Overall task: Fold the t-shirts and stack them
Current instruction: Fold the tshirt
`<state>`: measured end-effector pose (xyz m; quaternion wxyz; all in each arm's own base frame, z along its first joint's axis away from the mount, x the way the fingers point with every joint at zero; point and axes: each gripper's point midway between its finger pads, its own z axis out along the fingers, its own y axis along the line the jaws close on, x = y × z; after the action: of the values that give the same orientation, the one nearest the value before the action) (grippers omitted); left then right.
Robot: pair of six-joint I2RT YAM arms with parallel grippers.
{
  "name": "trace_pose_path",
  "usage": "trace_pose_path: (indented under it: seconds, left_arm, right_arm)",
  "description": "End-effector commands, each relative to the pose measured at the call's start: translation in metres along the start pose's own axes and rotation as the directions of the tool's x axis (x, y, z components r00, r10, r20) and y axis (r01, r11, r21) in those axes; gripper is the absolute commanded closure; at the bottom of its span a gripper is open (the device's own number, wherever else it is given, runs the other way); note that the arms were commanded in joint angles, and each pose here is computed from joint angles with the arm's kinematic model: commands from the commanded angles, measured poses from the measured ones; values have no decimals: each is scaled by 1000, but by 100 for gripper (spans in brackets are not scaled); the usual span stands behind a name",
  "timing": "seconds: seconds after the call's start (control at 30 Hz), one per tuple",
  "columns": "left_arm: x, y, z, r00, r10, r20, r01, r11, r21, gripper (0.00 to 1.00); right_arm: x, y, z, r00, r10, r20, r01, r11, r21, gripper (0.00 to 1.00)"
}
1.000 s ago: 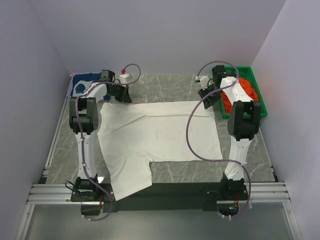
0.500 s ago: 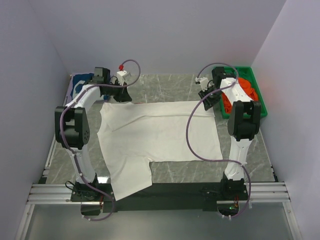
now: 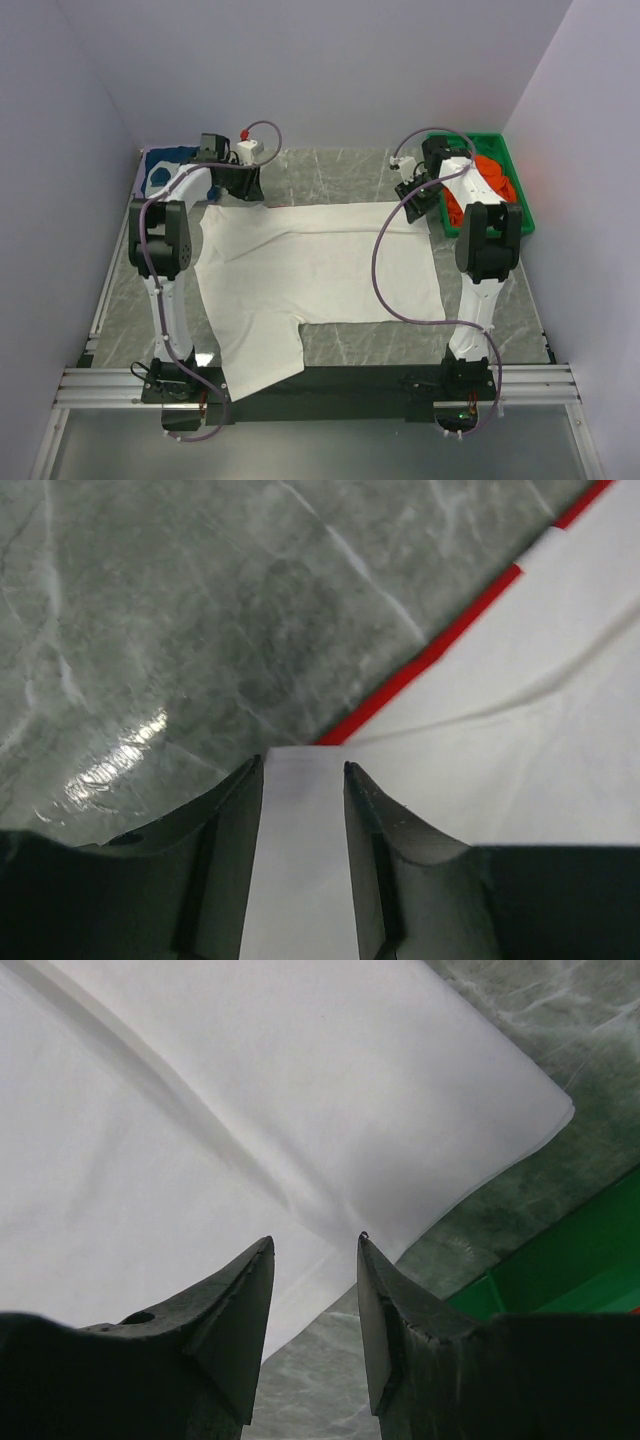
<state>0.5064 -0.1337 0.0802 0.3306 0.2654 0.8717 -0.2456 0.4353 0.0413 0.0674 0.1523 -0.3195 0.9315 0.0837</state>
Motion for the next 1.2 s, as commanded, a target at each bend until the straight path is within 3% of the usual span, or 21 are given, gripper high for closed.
trace_pose_path:
  seconds: [0.0,0.2,0.67,1.17]
  left_arm:
    - [-4,23,13,998,-62,-16,60,995,-79,57]
    - [5,36,30,995,-87,-38,83,992,-93,56]
    - [33,15,43,989,-96,-111,89,994,-61,56]
    - [59,24,45,978,-118,-172,79,972,-220,78]
  right_arm:
    - [-18,-2,-25,998,-16,62,13,999,50,54]
    - [-17,-3,-23,998,-18,56,15,999,51,54]
    - [-17,-9,-19,999,-25,42,23,998,63,54]
    - [-11,-9,-14,999,-27,33,25,997,69,54]
